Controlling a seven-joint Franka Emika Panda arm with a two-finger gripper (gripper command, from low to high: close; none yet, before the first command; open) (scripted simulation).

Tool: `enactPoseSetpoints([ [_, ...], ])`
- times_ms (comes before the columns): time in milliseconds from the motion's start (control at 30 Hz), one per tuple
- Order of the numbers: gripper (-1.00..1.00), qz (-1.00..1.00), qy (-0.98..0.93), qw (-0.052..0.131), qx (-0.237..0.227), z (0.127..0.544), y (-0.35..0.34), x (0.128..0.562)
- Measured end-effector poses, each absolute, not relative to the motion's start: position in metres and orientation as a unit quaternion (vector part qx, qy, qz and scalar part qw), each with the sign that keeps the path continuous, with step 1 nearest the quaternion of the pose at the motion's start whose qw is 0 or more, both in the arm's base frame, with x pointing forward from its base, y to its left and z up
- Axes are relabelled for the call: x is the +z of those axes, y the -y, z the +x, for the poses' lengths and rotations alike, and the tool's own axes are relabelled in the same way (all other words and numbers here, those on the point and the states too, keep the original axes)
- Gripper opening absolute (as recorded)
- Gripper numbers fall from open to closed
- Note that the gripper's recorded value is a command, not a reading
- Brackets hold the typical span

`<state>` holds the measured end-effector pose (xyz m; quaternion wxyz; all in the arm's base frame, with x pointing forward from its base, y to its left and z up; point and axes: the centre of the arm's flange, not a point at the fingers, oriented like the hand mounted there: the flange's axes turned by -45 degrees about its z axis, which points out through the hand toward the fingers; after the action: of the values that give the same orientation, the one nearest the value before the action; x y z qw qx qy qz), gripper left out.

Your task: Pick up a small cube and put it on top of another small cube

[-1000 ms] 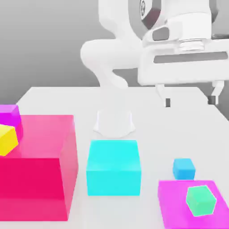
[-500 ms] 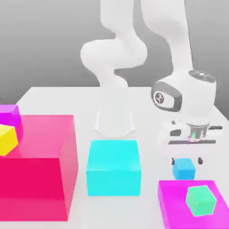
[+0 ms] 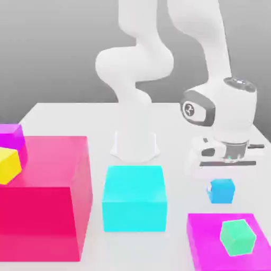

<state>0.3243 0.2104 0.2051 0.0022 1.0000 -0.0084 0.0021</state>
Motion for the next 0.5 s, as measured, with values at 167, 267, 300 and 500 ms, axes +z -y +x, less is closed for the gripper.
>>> enactPoseSetpoints([
  [167, -1.0, 0.996, 0.091, 0.009, 0.005, 0.42, -0.117, 0.261],
  [267, -1.0, 0.989, 0.147, 0.011, 0.004, 0.461, -0.034, 0.301],
  [300, -1.0, 0.987, 0.162, 0.011, 0.004, 0.47, -0.006, 0.316],
  [500, -1.0, 0.967, 0.254, 0.005, 0.002, 0.472, 0.17, 0.408],
])
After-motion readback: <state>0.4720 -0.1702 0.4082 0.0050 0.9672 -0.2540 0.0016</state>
